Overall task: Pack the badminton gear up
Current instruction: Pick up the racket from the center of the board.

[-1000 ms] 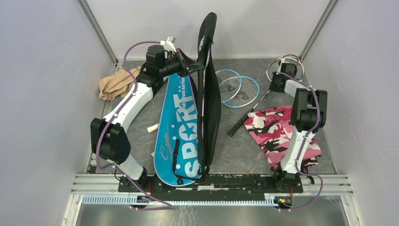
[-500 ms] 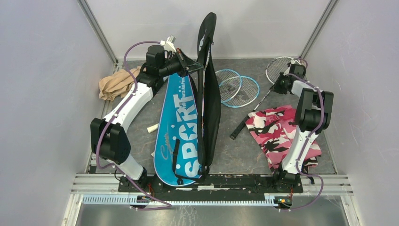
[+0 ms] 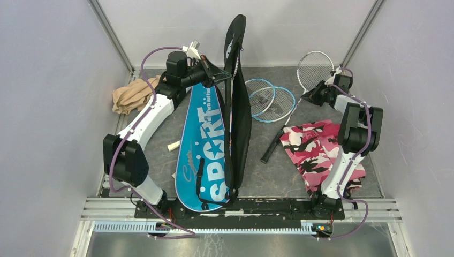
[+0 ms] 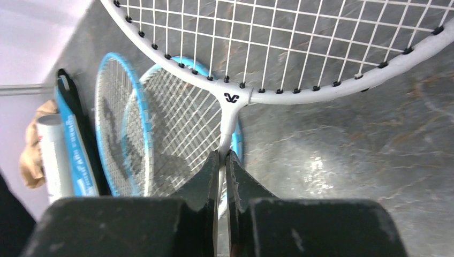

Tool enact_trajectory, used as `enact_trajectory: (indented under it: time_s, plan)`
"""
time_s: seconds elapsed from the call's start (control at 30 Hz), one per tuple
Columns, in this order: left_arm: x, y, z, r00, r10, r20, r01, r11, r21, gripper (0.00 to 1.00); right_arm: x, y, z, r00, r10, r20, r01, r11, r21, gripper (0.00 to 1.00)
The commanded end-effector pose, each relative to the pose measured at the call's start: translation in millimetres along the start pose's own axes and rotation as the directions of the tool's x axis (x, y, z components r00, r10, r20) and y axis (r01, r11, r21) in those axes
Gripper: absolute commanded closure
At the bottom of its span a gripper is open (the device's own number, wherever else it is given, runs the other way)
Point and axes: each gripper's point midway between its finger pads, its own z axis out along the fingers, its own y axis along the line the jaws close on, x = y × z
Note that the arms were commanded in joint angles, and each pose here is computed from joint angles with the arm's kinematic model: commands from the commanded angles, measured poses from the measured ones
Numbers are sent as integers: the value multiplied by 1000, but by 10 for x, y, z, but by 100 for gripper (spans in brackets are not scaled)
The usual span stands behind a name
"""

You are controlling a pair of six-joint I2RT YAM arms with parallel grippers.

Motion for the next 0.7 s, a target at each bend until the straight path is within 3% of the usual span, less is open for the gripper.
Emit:
enact_trajectory:
  time_s: [0.0, 0.33, 0.67]
  plan:
    - [-213, -448, -167, 994, 85, 74, -92, 991, 97, 98, -221, 517, -233, 997, 34, 75, -19, 979, -202, 100]
    - [-263, -423, -174, 992, 96, 86, -103, 991, 84, 98, -153, 874, -550, 997, 40, 70, -16, 947, -321, 100]
    - [-387, -345, -215, 977, 170, 130, -173, 985, 5, 98, -75, 1274, -1096, 995, -80, 67, 100, 916, -390, 100]
